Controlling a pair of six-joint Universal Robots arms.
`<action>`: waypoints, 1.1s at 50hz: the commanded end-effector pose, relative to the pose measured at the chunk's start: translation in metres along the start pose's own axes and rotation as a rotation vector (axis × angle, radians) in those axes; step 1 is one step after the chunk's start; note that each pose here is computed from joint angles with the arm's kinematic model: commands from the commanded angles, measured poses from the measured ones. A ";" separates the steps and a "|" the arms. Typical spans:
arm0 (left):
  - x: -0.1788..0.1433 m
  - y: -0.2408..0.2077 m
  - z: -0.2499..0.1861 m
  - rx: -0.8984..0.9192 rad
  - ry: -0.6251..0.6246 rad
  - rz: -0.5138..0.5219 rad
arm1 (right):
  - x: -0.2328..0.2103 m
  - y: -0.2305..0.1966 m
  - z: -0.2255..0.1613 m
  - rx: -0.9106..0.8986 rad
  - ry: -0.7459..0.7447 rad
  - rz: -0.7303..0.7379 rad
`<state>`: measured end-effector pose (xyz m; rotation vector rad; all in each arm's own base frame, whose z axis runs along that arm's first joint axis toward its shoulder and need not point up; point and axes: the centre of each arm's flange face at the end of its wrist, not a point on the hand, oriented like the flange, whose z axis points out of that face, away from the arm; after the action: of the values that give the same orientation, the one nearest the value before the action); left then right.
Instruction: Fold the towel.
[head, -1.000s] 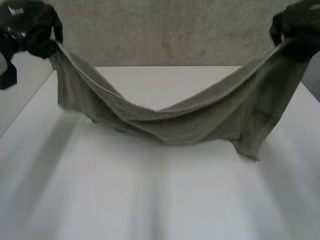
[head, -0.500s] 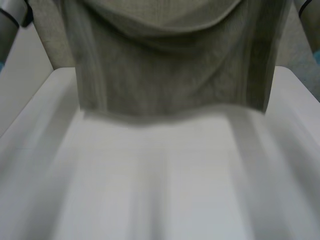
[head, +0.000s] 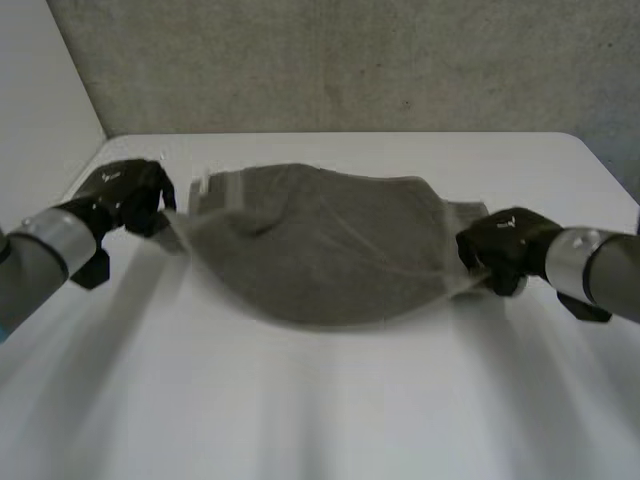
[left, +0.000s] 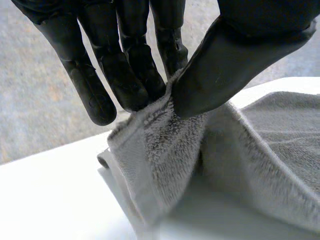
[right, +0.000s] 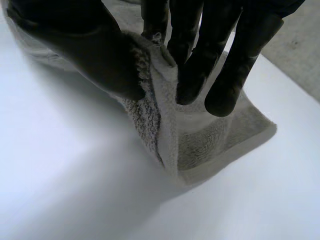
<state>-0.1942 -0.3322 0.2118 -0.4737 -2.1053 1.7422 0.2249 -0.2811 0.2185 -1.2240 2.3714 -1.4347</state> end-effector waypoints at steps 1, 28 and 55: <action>0.001 -0.022 -0.033 0.064 0.008 0.020 | 0.026 0.001 -0.023 0.047 0.051 0.036; -0.015 -0.054 -0.063 0.158 -0.036 0.018 | 0.098 -0.049 -0.078 0.212 0.183 0.019; -0.029 -0.025 0.031 0.038 -0.039 -0.091 | 0.091 -0.050 0.010 0.058 0.245 -0.076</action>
<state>-0.1690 -0.3535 0.2552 -0.3123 -2.0294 1.7700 0.1837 -0.3444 0.3051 -1.1292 2.3950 -1.7824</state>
